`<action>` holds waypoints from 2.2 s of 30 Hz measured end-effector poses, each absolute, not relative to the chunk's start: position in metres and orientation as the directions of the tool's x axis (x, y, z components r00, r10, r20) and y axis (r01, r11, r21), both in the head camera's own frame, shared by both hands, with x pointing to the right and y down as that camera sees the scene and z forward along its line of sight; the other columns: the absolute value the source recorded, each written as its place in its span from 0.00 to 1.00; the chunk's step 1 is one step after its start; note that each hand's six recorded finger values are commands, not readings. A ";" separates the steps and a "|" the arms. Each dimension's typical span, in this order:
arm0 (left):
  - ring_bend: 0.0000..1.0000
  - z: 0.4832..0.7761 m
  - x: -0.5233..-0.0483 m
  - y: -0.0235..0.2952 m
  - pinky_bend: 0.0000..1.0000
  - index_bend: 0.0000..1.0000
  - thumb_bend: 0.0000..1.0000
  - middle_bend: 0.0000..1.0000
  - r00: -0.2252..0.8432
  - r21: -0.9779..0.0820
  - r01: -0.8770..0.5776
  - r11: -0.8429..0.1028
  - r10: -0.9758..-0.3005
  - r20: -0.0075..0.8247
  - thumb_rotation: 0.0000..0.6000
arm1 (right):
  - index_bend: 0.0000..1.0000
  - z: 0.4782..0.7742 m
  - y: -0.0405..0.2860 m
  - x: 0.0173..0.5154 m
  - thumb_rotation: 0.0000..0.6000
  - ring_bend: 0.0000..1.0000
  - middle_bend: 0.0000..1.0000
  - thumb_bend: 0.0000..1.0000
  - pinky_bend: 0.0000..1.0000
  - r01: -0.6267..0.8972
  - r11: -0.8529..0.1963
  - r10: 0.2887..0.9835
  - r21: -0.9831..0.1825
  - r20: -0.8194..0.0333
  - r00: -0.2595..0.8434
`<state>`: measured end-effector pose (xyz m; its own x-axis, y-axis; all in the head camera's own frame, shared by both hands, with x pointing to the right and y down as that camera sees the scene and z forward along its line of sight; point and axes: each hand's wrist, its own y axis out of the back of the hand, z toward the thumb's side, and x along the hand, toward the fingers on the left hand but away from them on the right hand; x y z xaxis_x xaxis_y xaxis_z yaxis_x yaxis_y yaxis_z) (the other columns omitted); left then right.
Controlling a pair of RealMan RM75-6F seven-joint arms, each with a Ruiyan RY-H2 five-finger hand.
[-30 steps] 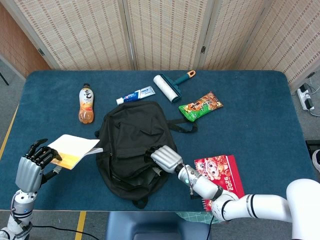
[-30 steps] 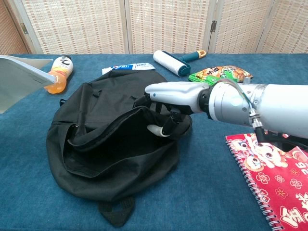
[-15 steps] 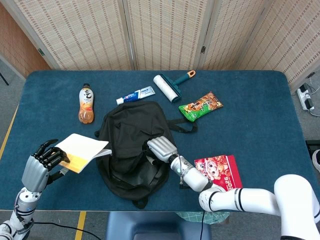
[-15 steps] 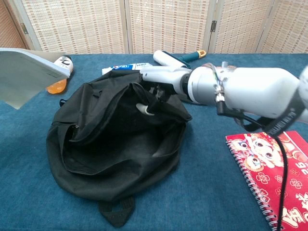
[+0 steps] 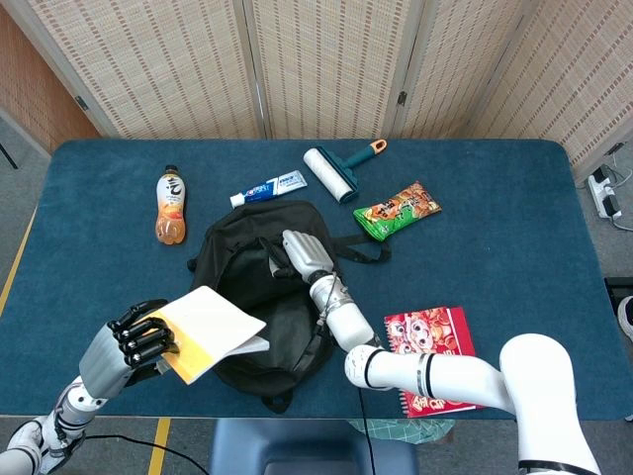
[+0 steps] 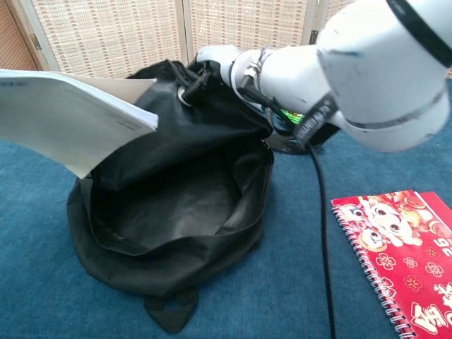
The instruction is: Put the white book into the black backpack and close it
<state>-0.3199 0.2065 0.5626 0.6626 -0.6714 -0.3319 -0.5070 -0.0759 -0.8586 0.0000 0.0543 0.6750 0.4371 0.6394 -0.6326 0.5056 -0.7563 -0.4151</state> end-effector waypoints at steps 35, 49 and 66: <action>0.57 0.590 -0.233 0.192 0.34 0.72 0.54 0.69 0.754 -0.867 -0.476 -0.144 -0.575 -0.318 1.00 | 0.70 0.639 0.049 -0.056 1.00 0.33 0.42 0.71 0.40 0.644 -0.720 0.661 -0.258 -0.536 0.525; 0.60 0.639 -0.248 0.203 0.44 0.72 0.54 0.71 0.771 -0.947 -0.293 -0.131 -0.618 -0.153 1.00 | 0.69 0.634 0.050 -0.046 1.00 0.34 0.42 0.71 0.40 0.647 -0.727 0.651 -0.232 -0.533 0.541; 0.60 0.680 -0.237 0.213 0.50 0.71 0.54 0.71 0.772 -0.978 -0.088 -0.189 -0.633 0.053 1.00 | 0.69 0.616 0.063 -0.046 1.00 0.34 0.42 0.71 0.40 0.634 -0.742 0.644 -0.217 -0.493 0.585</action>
